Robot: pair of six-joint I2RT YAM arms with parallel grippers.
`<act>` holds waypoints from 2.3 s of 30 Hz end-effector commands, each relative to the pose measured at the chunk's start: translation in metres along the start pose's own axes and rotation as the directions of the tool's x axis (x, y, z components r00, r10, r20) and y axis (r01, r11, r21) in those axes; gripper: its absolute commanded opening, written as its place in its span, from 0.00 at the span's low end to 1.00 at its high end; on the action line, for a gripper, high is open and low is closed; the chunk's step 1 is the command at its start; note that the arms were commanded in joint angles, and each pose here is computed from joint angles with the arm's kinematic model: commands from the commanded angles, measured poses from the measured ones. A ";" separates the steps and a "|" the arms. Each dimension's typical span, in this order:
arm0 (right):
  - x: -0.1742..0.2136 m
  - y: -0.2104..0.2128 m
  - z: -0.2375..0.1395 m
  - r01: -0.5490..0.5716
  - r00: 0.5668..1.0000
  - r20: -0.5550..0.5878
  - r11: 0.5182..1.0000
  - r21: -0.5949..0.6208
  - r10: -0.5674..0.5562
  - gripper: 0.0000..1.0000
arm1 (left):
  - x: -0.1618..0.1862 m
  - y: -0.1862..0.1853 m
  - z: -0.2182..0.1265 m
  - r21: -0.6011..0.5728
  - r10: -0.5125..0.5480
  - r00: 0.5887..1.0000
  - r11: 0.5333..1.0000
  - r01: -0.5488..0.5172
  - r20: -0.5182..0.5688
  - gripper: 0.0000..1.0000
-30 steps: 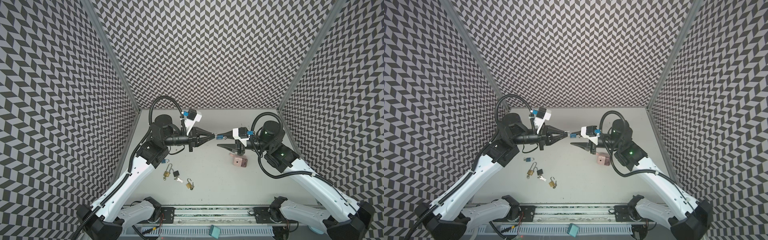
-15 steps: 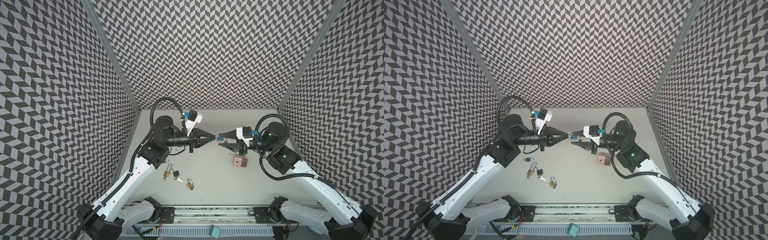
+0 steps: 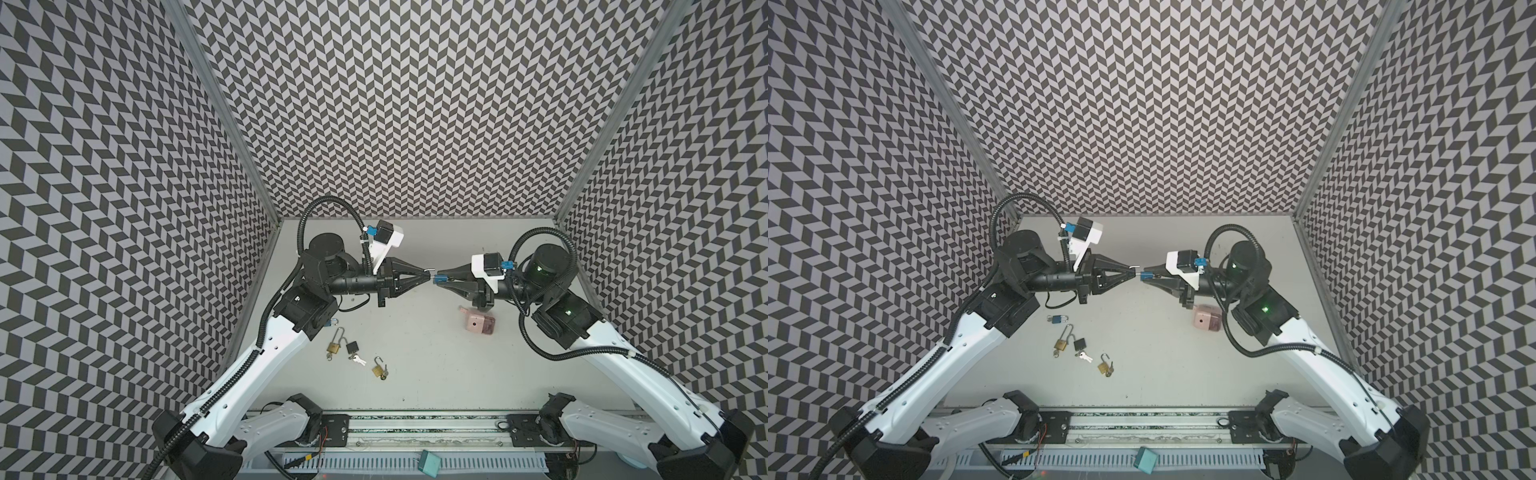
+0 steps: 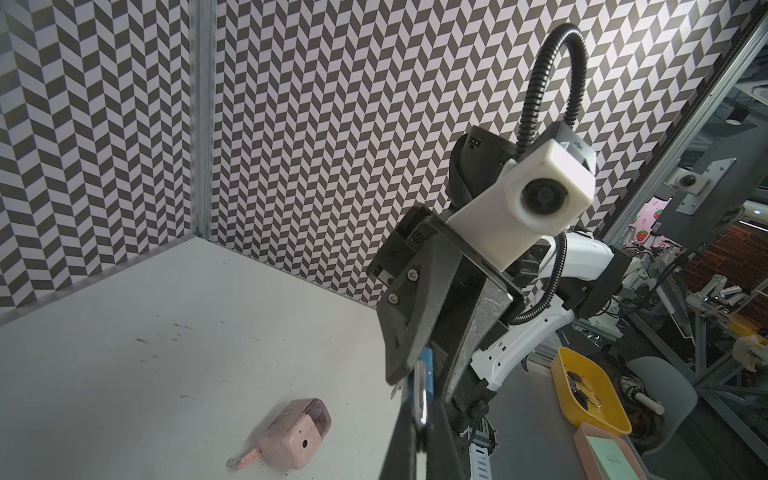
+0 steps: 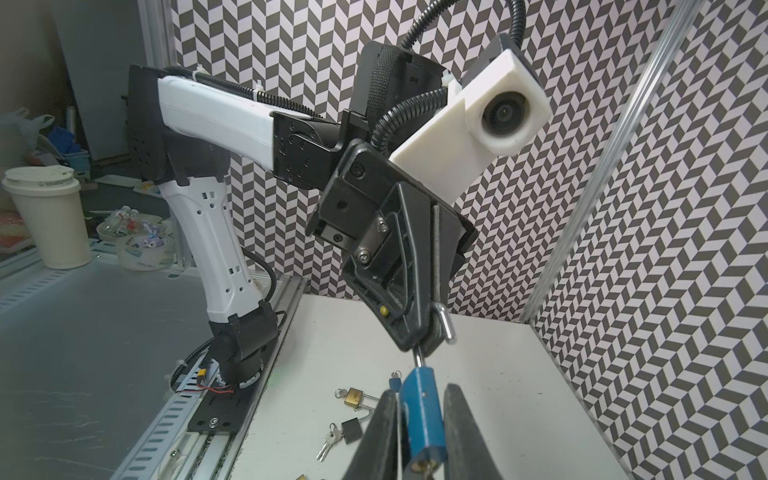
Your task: Lock with the key
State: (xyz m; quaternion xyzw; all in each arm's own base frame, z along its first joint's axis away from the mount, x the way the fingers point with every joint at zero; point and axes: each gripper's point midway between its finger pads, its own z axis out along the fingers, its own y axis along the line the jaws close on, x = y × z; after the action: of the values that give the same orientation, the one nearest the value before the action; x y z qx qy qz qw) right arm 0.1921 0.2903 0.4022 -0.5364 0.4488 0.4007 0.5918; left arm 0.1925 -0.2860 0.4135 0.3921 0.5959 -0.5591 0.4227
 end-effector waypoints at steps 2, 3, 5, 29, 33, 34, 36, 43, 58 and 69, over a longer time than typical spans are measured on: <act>-0.004 0.004 0.000 0.018 1.000 0.017 1.000 -0.013 -0.018 0.11 | -0.006 -0.012 -0.002 0.035 0.033 0.999 0.999 -0.034 0.026 0.00; -0.004 0.004 -0.001 0.015 1.000 0.019 1.000 -0.012 -0.015 0.09 | -0.006 -0.011 -0.003 0.032 0.034 0.999 0.999 -0.035 0.029 0.00; -0.004 0.004 0.000 0.010 1.000 0.021 1.000 -0.015 -0.010 0.03 | -0.007 -0.013 -0.004 0.030 0.039 0.999 0.999 -0.040 0.033 0.00; 0.002 -0.009 0.004 -0.163 0.986 -0.026 0.986 0.033 0.164 0.00 | -0.030 -0.035 -0.007 0.028 0.176 0.982 0.984 -0.179 0.075 0.20; 0.001 -0.006 0.003 -0.164 0.986 -0.023 0.986 0.018 0.164 0.00 | -0.021 -0.023 -0.001 0.020 0.139 0.989 0.990 -0.140 0.044 0.11; 0.000 -0.005 0.003 -0.159 0.987 -0.021 0.987 0.019 0.159 0.00 | -0.019 -0.020 0.000 0.007 0.132 0.991 0.991 -0.132 0.038 0.09; -0.002 -0.005 0.002 -0.154 0.988 -0.015 0.988 0.015 0.155 0.00 | -0.015 -0.012 0.002 -0.019 0.122 0.992 0.992 -0.121 0.025 0.08; -0.010 0.004 -0.001 -0.135 0.991 0.005 0.991 -0.024 0.135 0.00 | -0.001 0.010 0.010 -0.055 0.063 0.998 0.996 -0.064 -0.022 0.06; -0.018 0.005 -0.008 -0.103 0.994 0.023 0.995 0.009 0.103 0.00 | 0.003 0.001 0.007 -0.020 0.072 0.997 0.997 -0.072 -0.012 0.59; -0.023 0.004 -0.010 -0.099 0.995 0.032 0.995 0.026 0.098 0.00 | 0.005 -0.001 0.005 -0.024 0.083 0.996 0.996 -0.083 -0.011 0.34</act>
State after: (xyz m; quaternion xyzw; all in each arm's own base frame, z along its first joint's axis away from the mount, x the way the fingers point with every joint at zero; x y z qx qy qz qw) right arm 0.1870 0.2845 0.4028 -0.4979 0.5006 0.4382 0.5562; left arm 0.1972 -0.2931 0.4034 0.4060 0.6004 -0.5305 0.4396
